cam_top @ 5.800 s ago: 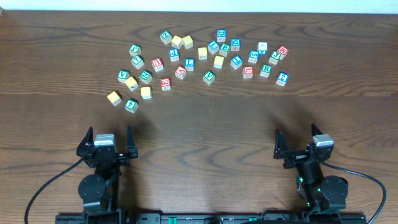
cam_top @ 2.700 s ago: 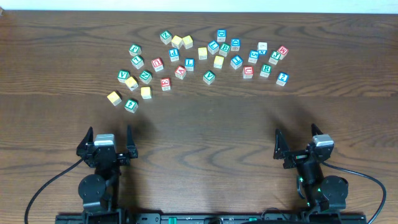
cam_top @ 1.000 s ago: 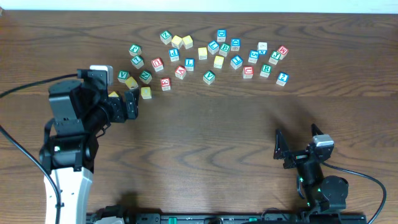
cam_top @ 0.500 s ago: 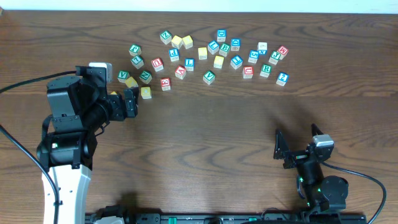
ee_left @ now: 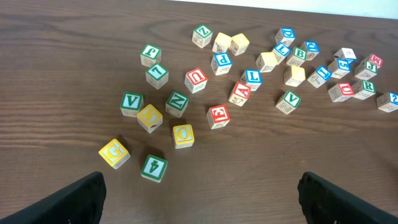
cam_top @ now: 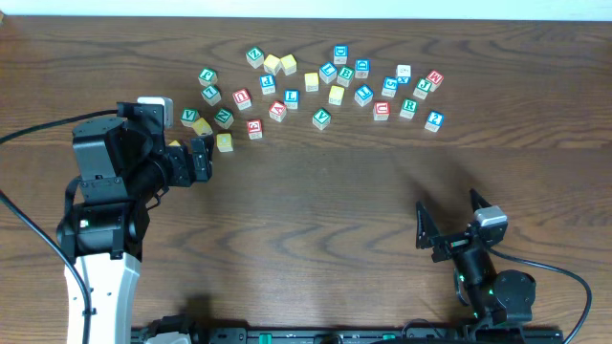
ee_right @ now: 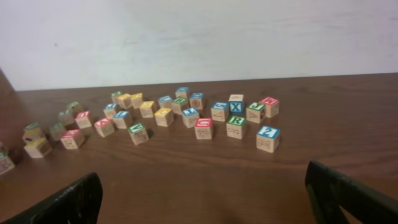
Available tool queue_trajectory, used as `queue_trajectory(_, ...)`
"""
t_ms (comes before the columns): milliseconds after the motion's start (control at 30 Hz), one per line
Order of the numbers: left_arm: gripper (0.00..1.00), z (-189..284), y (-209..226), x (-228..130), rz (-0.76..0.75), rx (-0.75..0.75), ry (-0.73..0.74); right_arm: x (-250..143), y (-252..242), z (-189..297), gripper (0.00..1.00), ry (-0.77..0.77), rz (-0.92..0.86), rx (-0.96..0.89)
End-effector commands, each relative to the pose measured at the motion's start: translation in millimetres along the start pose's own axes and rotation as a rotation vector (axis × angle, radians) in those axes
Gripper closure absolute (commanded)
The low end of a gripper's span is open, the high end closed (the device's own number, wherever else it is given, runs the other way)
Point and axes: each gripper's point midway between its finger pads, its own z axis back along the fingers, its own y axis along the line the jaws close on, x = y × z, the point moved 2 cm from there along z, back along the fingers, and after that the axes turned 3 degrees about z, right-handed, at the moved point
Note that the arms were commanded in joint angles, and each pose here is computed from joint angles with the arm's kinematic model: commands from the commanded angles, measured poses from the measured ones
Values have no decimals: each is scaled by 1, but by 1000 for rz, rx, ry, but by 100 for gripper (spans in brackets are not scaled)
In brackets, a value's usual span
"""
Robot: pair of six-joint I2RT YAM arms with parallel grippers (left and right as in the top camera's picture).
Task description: Spell out CORL
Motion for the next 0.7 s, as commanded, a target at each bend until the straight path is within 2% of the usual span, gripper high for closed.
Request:
queue_trajectory(0,3,5,-3,12,3,-13,-27,9,6,3,1,-8,9,36)
queue_trajectory(333,3,5,-3,12,2,-13,-28,43,11,-3,1,62,15,58)
queue_trajectory(667,3,5,-3,13,1,-13,-32,92,11,-49,1,256,-39,93)
